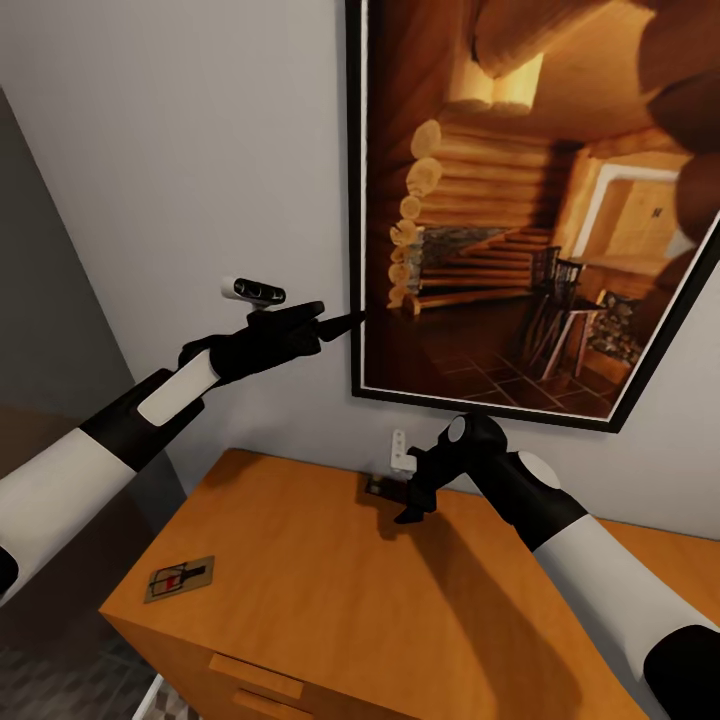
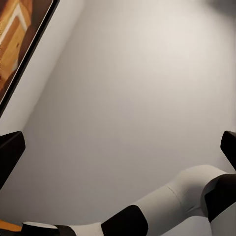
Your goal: Take the four mousetraps from the cabinet in the bathroom and place them on the bathroom floor. Make sure all four end up on the same floor surface, and ensure that at least two of them are either under or directly next to the same bathroom sink.
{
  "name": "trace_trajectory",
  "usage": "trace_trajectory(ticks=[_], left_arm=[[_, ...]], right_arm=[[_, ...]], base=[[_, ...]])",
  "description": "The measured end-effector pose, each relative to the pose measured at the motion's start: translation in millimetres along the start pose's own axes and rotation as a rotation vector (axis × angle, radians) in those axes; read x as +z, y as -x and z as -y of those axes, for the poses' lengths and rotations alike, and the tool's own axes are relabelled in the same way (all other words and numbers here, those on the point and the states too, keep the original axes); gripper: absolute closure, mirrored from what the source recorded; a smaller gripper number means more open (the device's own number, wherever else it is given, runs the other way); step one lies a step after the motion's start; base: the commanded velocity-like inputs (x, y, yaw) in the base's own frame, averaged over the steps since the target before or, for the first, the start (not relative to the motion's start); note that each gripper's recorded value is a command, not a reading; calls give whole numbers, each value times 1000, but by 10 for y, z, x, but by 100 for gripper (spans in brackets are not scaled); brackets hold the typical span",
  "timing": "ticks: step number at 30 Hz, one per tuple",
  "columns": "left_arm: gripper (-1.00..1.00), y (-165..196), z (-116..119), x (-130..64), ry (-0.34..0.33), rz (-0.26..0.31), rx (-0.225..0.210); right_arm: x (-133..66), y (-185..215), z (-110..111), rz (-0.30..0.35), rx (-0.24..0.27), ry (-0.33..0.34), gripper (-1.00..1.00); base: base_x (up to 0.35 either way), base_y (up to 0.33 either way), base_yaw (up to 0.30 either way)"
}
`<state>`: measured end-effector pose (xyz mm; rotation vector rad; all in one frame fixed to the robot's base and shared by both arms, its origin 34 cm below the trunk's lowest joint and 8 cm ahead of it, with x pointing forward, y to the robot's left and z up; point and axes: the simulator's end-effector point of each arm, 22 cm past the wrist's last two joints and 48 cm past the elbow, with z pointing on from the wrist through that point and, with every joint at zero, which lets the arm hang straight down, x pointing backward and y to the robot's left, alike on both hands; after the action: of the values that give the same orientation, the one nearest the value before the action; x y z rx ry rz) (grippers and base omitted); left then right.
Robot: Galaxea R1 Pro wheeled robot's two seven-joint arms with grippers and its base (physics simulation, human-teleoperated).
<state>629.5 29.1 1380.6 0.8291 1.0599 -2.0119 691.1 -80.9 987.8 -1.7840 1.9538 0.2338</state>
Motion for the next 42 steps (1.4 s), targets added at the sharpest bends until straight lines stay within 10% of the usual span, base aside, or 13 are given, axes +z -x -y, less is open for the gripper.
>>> trace_trajectory(ticks=[42], left_arm=[[-100,-76,-92,-80,5,1,-2]], right_arm=[[116,-44,6,3,-15,0,-100]], base=[[0,0,0]])
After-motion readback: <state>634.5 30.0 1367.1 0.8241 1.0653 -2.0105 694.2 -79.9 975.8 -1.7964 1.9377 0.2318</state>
